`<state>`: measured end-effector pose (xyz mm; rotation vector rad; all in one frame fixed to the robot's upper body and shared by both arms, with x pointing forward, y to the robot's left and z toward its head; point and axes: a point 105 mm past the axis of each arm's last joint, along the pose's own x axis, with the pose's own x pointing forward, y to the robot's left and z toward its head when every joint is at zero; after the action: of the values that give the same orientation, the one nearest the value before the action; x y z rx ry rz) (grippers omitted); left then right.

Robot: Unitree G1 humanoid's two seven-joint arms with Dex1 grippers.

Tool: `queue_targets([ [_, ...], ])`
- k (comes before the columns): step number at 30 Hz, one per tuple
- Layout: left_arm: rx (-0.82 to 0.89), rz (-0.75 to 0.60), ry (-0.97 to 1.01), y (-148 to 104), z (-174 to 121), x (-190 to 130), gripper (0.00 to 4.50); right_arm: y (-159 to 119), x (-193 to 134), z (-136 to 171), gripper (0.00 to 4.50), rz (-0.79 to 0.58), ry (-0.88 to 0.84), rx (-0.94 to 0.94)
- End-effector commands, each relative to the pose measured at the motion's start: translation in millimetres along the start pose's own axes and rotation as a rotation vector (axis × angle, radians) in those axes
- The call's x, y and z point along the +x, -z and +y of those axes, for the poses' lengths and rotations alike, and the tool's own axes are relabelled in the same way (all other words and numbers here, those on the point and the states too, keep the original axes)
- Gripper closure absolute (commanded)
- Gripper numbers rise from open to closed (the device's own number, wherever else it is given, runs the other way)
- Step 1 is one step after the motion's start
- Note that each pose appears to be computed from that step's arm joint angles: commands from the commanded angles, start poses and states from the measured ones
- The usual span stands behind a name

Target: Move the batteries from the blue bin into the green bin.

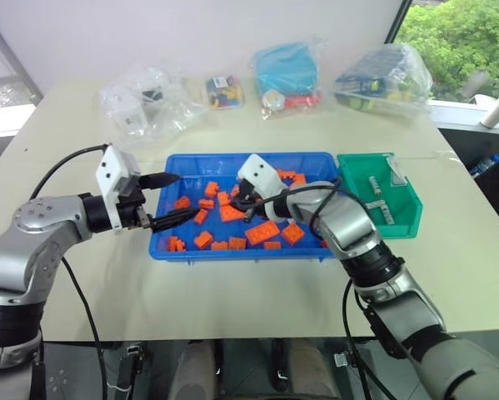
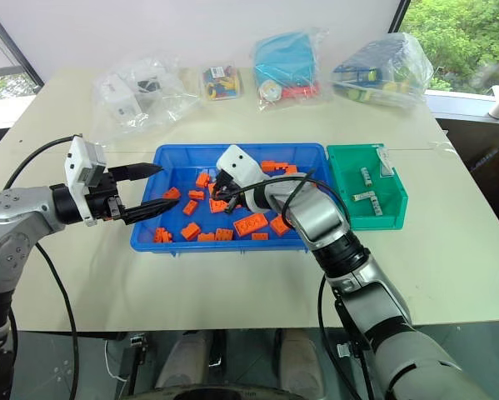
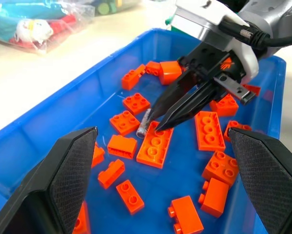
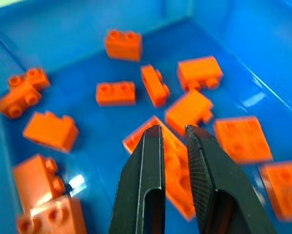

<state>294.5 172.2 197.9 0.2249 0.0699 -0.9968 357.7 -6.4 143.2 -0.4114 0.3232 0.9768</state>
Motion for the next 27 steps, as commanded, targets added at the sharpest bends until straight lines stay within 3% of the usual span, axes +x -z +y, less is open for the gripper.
queue_targets([
  [1,0.049,-0.019,-0.002,-9.5,-0.2,-1.0,0.00,-16.9,-6.7,-16.5,3.75,-0.032,0.039,-0.078],
  [9,0.055,-0.019,-0.007,-9.0,-0.9,-1.6,0.00,-2.0,-20.7,-59.4,3.75,0.059,0.015,-0.273],
  [18,0.066,-0.024,-0.021,-10.7,-2.2,-3.7,0.00,15.3,-13.1,-48.9,3.75,0.052,-0.128,-0.353],
  [22,0.068,-0.024,-0.030,-11.1,-2.3,-5.5,0.00,17.7,-9.0,-53.7,2.51,0.051,-0.110,-0.371],
  [27,0.071,-0.026,-0.041,-12.4,-1.6,-7.0,0.00,22.8,-7.0,-55.2,0.02,0.068,-0.125,-0.416],
])
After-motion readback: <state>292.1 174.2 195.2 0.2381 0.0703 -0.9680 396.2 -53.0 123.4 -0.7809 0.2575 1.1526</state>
